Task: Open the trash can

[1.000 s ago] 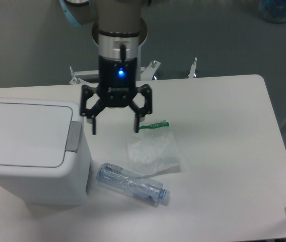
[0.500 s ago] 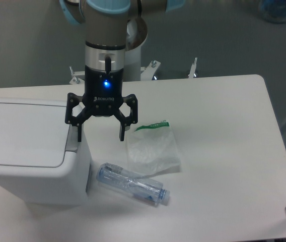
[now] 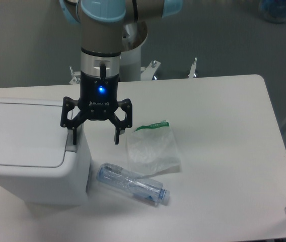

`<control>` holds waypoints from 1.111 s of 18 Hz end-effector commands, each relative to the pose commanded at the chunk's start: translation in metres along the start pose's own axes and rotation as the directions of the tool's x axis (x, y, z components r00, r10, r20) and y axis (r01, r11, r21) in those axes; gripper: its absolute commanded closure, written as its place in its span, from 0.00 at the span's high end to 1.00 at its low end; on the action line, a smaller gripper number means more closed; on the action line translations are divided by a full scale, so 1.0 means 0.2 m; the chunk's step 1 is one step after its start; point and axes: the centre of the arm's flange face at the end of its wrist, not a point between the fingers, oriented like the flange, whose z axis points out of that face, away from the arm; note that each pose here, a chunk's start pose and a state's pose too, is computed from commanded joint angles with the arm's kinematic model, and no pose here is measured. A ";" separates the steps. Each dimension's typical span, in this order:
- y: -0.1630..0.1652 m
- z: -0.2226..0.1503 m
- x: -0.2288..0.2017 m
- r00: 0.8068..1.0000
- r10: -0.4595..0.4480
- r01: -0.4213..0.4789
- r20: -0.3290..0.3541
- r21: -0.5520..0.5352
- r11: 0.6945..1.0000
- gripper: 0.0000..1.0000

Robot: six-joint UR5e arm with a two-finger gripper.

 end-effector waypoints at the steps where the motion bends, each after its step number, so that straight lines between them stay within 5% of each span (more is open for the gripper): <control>1: 0.00 0.00 0.00 1.000 0.001 -0.001 0.000 -0.001 1.000 1.00; 20: 0.01 0.03 -0.01 1.000 0.002 -0.002 0.002 -0.010 1.000 1.00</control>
